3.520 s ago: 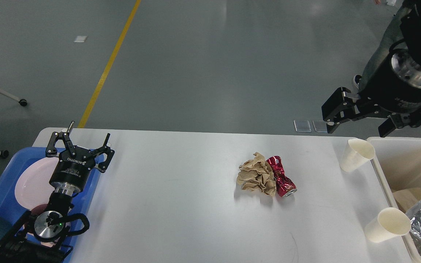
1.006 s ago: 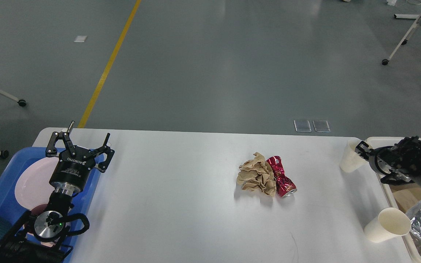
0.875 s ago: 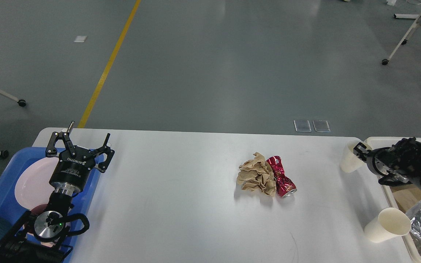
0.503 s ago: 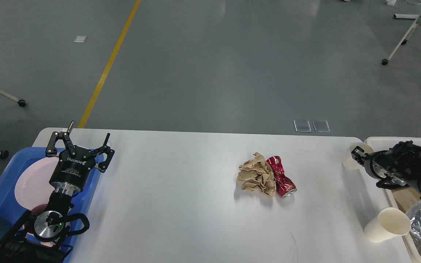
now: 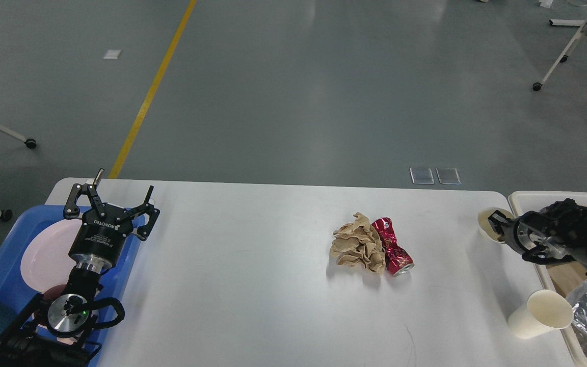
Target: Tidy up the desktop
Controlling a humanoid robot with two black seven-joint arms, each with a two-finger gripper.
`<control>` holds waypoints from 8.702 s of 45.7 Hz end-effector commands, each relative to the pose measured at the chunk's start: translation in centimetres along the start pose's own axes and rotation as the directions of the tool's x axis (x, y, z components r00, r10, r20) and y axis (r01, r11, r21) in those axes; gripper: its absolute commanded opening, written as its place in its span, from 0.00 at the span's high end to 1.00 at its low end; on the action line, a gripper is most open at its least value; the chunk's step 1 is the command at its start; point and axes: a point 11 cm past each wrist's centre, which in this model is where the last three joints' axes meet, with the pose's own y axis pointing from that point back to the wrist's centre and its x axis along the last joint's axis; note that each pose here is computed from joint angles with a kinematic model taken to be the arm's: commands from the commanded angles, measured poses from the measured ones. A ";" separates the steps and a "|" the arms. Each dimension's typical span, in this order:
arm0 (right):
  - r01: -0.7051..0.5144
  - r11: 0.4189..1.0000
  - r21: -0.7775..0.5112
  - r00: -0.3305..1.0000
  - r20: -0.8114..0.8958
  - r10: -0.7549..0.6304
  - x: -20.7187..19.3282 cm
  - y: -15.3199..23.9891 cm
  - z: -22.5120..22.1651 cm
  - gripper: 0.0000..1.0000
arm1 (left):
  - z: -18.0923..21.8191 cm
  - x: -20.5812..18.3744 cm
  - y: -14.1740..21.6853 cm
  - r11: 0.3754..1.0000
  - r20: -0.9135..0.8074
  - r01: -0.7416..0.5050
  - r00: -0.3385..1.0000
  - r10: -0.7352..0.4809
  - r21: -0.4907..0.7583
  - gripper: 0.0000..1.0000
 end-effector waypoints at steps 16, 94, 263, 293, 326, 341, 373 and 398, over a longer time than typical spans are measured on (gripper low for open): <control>0.075 0.996 -0.042 0.992 -0.095 -0.079 3.3 8.3 -5.0 1.00 | 0.0 0.0 0.0 1.000 0.000 0.000 1.000 0.000 0.000 0.04; 0.262 0.961 -0.086 0.899 -0.340 -0.275 5.8 31.6 -4.9 1.00 | 0.0 0.0 0.0 1.000 0.000 0.000 1.000 0.000 0.000 0.03; 0.358 0.926 -0.119 0.681 -0.645 -0.346 2.7 29.7 -12.5 0.00 | 0.0 0.1 0.1 1.000 0.000 -0.004 1.000 0.004 0.000 0.04; 0.371 0.921 -0.120 0.626 -0.700 -0.343 -1.4 34.8 -10.8 0.00 | 0.0 0.0 0.1 1.000 0.000 -0.001 1.000 0.001 0.000 0.03; 0.484 0.860 -0.160 0.764 -0.403 -0.504 0.5 26.3 -0.5 0.03 | 0.0 0.0 0.0 1.000 0.000 0.000 1.000 0.000 0.000 0.03; 0.338 0.920 -0.198 0.896 -0.230 -0.379 1.1 18.4 7.3 0.03 | 0.0 0.0 0.0 1.000 0.000 -0.001 1.000 0.001 0.000 0.04; 0.303 0.915 -0.265 0.935 -0.104 -0.339 -2.8 8.6 12.6 0.10 | 0.0 0.0 0.0 1.000 0.000 -0.001 1.000 0.001 0.000 0.04; 0.276 0.928 -0.249 0.953 -0.058 -0.299 -4.7 6.1 12.7 0.98 | 0.0 0.0 0.0 1.000 0.000 -0.001 1.000 0.001 0.000 0.04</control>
